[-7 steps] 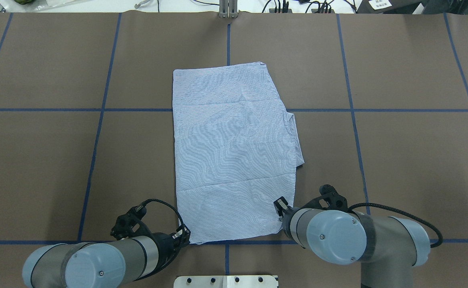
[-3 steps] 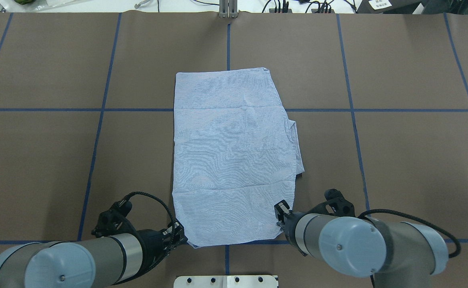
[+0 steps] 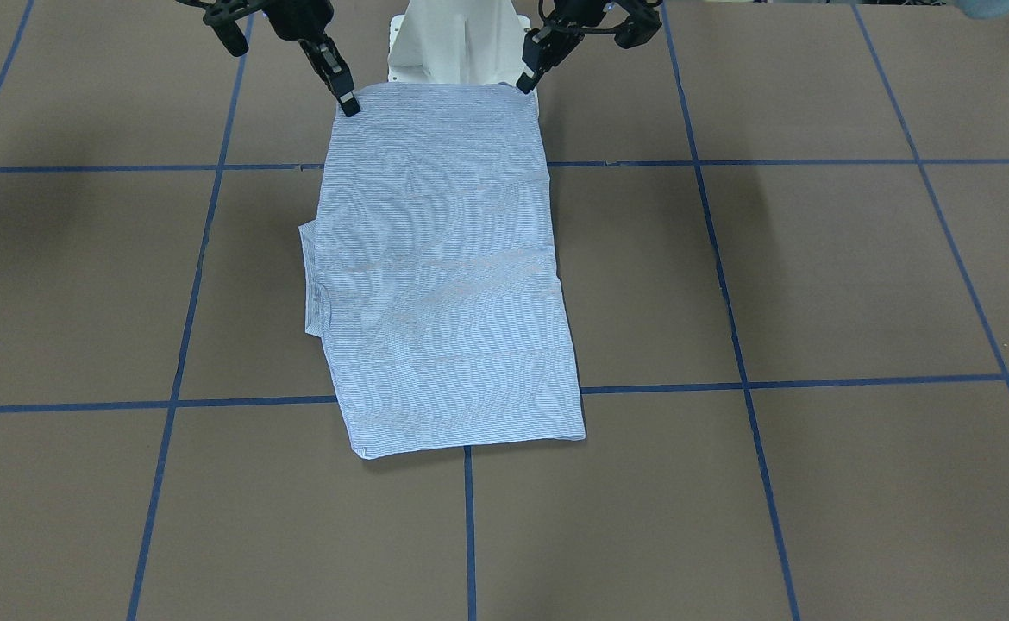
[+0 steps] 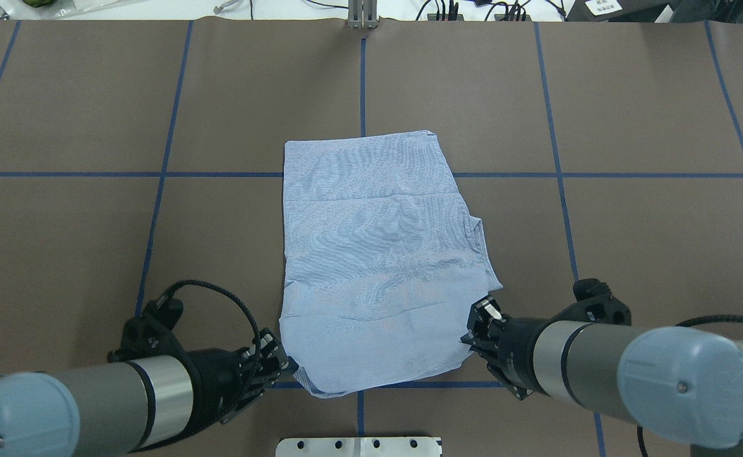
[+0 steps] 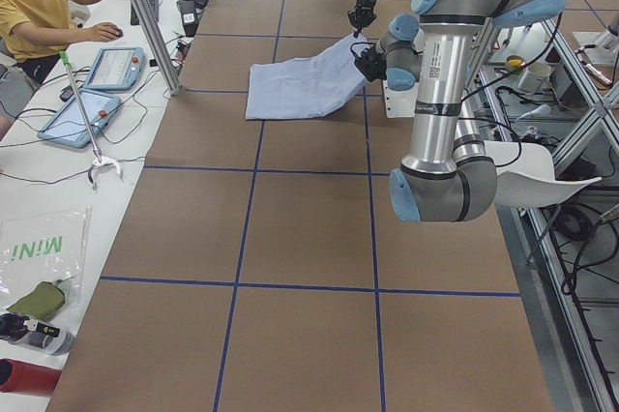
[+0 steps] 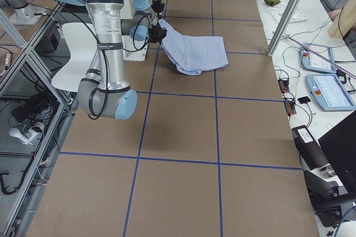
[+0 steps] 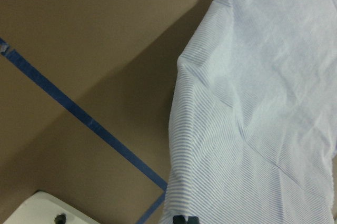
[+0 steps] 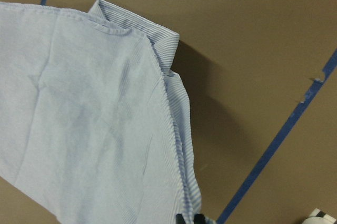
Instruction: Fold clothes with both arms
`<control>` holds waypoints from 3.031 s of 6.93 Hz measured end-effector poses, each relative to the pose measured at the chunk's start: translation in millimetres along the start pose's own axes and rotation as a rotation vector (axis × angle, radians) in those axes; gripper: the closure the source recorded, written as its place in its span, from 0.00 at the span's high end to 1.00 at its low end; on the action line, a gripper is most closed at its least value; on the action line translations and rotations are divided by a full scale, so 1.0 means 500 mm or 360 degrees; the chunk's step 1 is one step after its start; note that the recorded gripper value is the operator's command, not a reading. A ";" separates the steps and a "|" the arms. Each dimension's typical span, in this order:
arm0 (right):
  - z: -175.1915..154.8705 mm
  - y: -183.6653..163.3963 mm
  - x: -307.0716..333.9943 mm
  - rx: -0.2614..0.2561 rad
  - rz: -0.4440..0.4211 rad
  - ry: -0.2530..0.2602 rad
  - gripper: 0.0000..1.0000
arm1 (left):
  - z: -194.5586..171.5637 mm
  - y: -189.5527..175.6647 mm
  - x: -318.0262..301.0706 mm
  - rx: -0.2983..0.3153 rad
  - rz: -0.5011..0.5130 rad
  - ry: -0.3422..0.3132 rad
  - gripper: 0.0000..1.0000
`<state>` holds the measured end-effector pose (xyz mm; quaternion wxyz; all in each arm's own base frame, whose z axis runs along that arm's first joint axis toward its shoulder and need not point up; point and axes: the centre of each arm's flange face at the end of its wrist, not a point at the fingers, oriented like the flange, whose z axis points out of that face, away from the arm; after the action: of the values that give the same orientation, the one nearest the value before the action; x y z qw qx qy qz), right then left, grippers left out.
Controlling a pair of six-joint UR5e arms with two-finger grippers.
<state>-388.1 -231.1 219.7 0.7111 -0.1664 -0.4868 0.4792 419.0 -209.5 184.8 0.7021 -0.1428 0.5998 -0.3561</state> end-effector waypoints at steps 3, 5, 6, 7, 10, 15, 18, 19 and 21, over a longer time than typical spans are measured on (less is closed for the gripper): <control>-0.001 -0.118 -0.184 0.0014 0.0184 -0.0022 0.00 | -0.050 -0.151 0.192 0.0047 0.0066 0.0118 0.00; 0.057 -0.156 -0.311 0.0048 0.0205 -0.0009 0.00 | -0.008 -0.259 0.265 0.0168 0.0133 0.0091 0.00; 0.088 -0.165 -0.353 0.0077 0.0192 -0.0005 0.00 | 0.017 -0.303 0.287 0.0227 0.0172 0.0070 0.00; 0.116 -0.175 -0.392 0.0112 0.0175 0.0001 0.00 | 0.054 -0.344 0.313 0.0284 0.0200 0.0042 0.00; 0.207 -0.209 -0.487 0.0215 0.0068 0.0067 0.00 | 0.182 -0.466 0.358 0.0378 0.0238 0.0021 0.00; 0.411 -0.375 -0.663 0.0191 -0.0265 0.0157 1.00 | 0.318 -0.683 0.370 0.0543 0.0469 0.0005 1.00; 0.335 -0.513 -0.712 0.0135 -0.0411 0.0170 1.00 | 0.258 -0.770 0.404 0.0630 0.0582 0.0009 1.00; 0.314 -0.579 -0.688 0.0128 -0.0495 0.0189 1.00 | 0.232 -0.796 0.394 0.0604 0.0683 -0.0029 1.00; 0.253 -0.742 -0.610 0.0149 -0.0778 0.0234 1.00 | 0.142 -0.861 0.321 0.0550 0.1046 -0.0132 1.00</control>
<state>-323.3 -697.4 377.7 0.8462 -0.0451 -0.4369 0.3017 348.5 -637.1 353.3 0.8164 0.1636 0.5158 -0.2015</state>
